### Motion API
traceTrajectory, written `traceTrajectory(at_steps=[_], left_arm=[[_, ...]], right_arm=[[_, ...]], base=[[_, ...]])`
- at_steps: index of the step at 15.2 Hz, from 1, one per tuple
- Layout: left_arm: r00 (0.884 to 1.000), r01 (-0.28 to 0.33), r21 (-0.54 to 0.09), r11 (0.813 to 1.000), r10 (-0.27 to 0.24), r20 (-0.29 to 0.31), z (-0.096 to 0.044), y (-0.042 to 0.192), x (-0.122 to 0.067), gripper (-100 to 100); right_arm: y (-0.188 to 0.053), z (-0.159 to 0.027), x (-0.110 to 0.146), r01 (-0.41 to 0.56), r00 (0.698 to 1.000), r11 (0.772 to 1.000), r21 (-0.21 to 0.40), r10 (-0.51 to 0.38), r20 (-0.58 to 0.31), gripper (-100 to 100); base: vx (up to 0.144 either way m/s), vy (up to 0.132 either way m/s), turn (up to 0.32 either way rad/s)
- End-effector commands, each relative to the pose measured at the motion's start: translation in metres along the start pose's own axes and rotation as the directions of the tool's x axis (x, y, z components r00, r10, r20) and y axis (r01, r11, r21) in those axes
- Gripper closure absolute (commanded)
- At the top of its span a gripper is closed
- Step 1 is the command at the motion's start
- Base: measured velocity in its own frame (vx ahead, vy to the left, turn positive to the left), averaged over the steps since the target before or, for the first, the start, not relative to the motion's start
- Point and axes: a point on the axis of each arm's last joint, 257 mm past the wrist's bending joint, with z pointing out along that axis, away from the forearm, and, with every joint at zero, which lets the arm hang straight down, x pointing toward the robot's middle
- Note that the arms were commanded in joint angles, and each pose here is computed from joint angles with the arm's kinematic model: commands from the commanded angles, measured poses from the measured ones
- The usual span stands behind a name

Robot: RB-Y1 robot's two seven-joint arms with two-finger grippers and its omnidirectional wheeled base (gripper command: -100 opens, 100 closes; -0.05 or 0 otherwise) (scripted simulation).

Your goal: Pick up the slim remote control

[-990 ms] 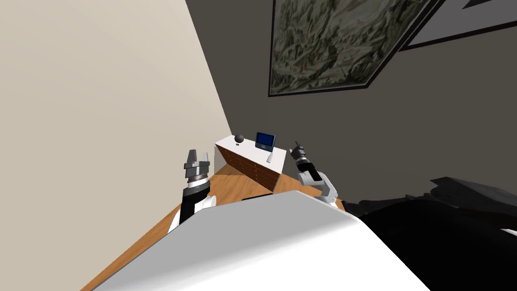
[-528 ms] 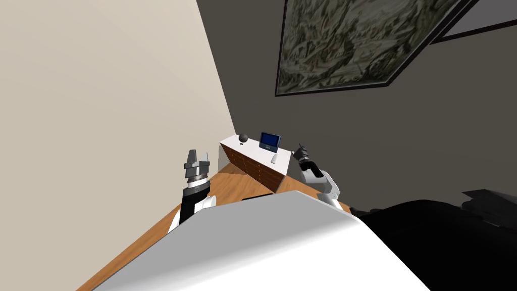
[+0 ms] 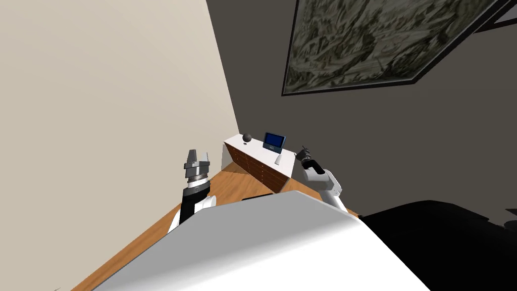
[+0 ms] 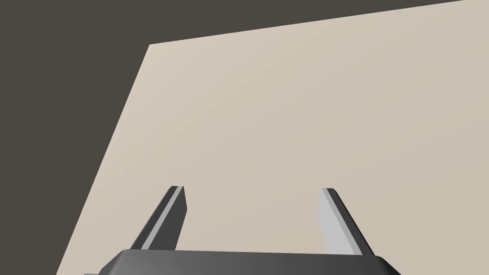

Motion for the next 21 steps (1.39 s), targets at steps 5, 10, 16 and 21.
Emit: traceTrajectory(at_steps=[5,10,16,21], left_arm=[[1.000,0.000,0.000,1.000,0.000,0.000,0.000,0.000,0.000,0],[1.000,0.000,0.000,1.000,0.000,0.000,0.000,0.000,0.000,0],[1.000,0.000,0.000,1.000,0.000,0.000,0.000,0.000,0.000,0],[1.000,0.000,0.000,1.000,0.000,0.000,0.000,0.000,0.000,0]], right_arm=[[-0.011,0.009,-0.052,-0.146,0.981,0.987,0.063,0.137,0.139,-100],[-0.018,0.011,-0.078,-0.254,0.948,0.964,0.078,0.232,0.219,-100],[-0.033,0.011,-0.124,-0.408,0.860,0.909,0.082,0.353,0.369,-100],[-0.041,0.008,-0.145,-0.507,0.785,0.860,0.057,0.433,0.444,-100]], base=[[0.028,0.044,0.138],[0.029,0.028,0.086],[0.034,0.024,0.120],[0.031,0.012,0.089]])
